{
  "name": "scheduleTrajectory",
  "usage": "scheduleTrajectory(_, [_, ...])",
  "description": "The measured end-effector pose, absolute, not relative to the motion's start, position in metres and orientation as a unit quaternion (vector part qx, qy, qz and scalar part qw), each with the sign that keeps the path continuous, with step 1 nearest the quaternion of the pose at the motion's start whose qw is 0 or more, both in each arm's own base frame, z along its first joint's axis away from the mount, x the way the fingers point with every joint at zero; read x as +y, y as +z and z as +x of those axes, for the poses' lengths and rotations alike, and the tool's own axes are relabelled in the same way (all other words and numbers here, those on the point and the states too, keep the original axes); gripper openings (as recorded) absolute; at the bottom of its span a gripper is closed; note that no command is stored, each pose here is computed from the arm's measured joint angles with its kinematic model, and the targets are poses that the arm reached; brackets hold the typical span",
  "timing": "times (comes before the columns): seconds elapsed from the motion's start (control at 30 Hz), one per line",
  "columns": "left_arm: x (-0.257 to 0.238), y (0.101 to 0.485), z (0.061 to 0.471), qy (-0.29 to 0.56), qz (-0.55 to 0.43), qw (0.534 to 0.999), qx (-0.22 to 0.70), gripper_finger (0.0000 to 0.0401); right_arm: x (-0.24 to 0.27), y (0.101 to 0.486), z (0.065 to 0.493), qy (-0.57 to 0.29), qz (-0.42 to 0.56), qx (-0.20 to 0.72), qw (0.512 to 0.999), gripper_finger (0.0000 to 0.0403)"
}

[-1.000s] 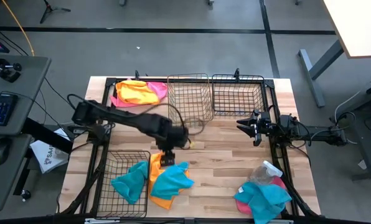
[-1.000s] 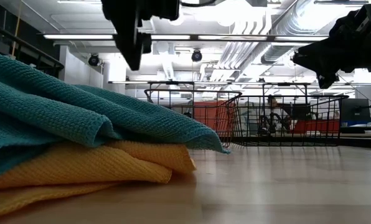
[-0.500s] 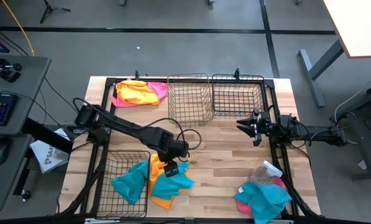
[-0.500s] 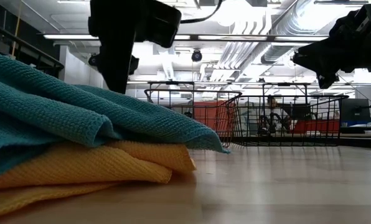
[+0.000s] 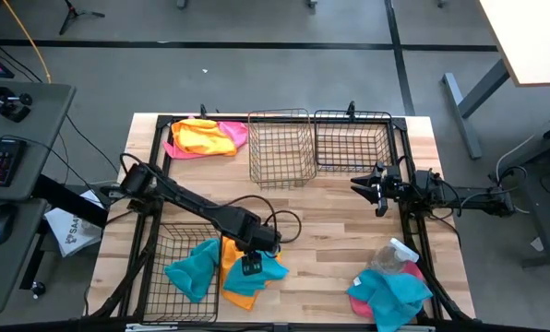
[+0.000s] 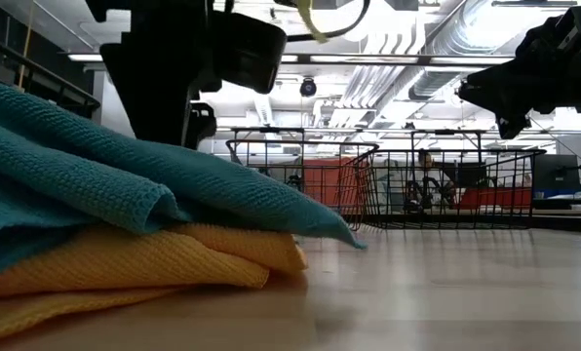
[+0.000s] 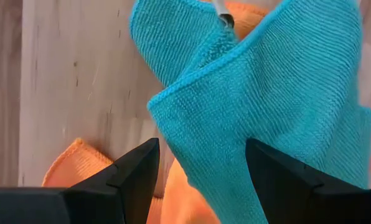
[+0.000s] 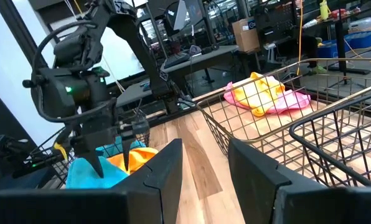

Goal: Sort microfiber towel by color & place in baskets
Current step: Put the left blue towel into the bottom black wire basket

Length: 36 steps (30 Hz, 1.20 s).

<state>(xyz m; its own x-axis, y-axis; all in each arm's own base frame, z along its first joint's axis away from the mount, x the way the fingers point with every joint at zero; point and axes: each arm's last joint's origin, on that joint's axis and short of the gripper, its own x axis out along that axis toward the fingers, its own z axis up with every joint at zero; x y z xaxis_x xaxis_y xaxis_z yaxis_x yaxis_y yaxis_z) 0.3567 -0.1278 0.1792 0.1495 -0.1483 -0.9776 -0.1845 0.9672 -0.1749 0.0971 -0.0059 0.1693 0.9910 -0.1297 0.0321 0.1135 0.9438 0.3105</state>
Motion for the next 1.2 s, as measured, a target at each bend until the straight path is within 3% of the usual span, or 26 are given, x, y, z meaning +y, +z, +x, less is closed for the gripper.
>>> scheduleTrajectory(0.13, [-0.131, 0.177, 0.359, 0.002, -0.121, 0.754, 0.646, 0.0225, -0.006, 0.169, 0.097, -0.062, 0.156, -0.026, 0.986, 0.0124])
scheduleTrajectory(0.23, [-0.131, 0.175, 0.36, 0.001, -0.117, 0.756, 0.644, 0.0196, -0.006, 0.169, 0.097, -0.062, 0.156, -0.026, 0.986, 0.0124])
scheduleTrajectory(0.3, [-0.131, 0.173, 0.361, -0.002, -0.111, 0.758, 0.643, 0.0154, -0.006, 0.169, 0.097, -0.062, 0.156, -0.026, 0.985, 0.0124])
scheduleTrajectory(0.43, [-0.133, 0.172, 0.36, -0.036, -0.084, 0.757, 0.647, 0.0028, -0.006, 0.169, 0.097, -0.062, 0.156, -0.026, 0.985, 0.0124])
scheduleTrajectory(0.47, [-0.131, 0.176, 0.361, -0.033, -0.086, 0.757, 0.647, 0.0016, -0.006, 0.169, 0.097, -0.062, 0.156, -0.026, 0.985, 0.0124])
scheduleTrajectory(0.57, [-0.125, 0.202, 0.365, -0.031, -0.098, 0.768, 0.632, 0.001, -0.006, 0.169, 0.097, -0.062, 0.156, -0.026, 0.985, 0.0124])
scheduleTrajectory(0.83, [-0.12, 0.34, 0.358, -0.034, -0.075, 0.895, 0.438, 0.0001, -0.006, 0.169, 0.097, -0.062, 0.156, -0.026, 0.985, 0.0124])
scheduleTrajectory(0.97, [-0.13, 0.395, 0.317, -0.068, -0.085, 0.918, 0.382, 0.0001, -0.006, 0.169, 0.097, -0.062, 0.156, -0.026, 0.985, 0.0124])
scheduleTrajectory(1.2, [-0.154, 0.437, 0.218, -0.114, -0.145, 0.894, 0.408, 0.0, -0.006, 0.169, 0.097, -0.062, 0.156, -0.026, 0.985, 0.0124])
